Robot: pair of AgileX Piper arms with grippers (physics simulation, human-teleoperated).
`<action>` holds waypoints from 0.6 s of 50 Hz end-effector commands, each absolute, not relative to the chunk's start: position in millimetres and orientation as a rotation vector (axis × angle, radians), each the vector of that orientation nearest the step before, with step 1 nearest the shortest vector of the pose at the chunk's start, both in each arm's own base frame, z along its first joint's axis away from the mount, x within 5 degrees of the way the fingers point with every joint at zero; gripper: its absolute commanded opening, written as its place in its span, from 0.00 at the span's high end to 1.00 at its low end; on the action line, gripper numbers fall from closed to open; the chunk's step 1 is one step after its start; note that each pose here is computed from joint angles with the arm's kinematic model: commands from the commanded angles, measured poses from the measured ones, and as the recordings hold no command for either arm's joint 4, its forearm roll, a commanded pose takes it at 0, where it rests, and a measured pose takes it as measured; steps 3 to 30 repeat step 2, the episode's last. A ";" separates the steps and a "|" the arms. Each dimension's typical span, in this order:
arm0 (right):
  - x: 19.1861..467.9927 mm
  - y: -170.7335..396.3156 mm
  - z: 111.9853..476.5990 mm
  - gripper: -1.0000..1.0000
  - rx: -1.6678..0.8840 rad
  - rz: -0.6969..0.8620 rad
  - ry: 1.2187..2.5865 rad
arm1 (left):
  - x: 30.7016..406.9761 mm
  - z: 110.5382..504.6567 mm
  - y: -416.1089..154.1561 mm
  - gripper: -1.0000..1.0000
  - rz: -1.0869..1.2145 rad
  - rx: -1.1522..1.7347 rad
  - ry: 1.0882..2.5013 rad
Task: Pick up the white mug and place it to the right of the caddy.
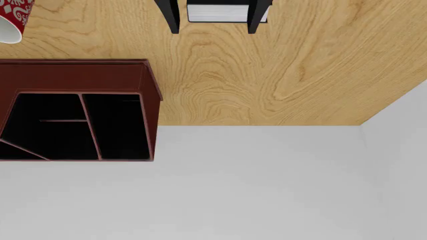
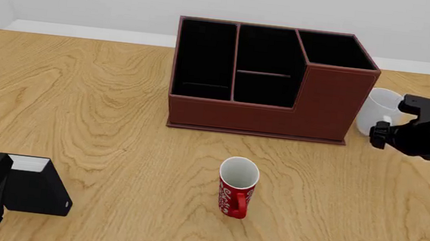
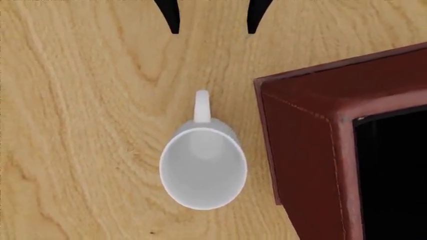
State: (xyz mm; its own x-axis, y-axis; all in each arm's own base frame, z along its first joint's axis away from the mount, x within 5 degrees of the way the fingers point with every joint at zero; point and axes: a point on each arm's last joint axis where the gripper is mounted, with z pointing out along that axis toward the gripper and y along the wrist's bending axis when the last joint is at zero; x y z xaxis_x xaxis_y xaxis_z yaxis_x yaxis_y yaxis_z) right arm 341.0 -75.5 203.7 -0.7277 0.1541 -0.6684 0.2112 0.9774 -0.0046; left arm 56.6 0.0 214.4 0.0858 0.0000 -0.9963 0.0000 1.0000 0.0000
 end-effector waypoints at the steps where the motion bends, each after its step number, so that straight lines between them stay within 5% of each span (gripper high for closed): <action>1: 336.1 -71.7 208.8 0.00 0.249 -0.099 2.389 | 56.6 214.4 0.0 0.00 0.000 0.000 1.485; 30: 336.0 -71.6 208.8 0.00 0.248 -0.099 2.388 | 56.6 214.4 0.0 0.00 0.000 0.000 1.485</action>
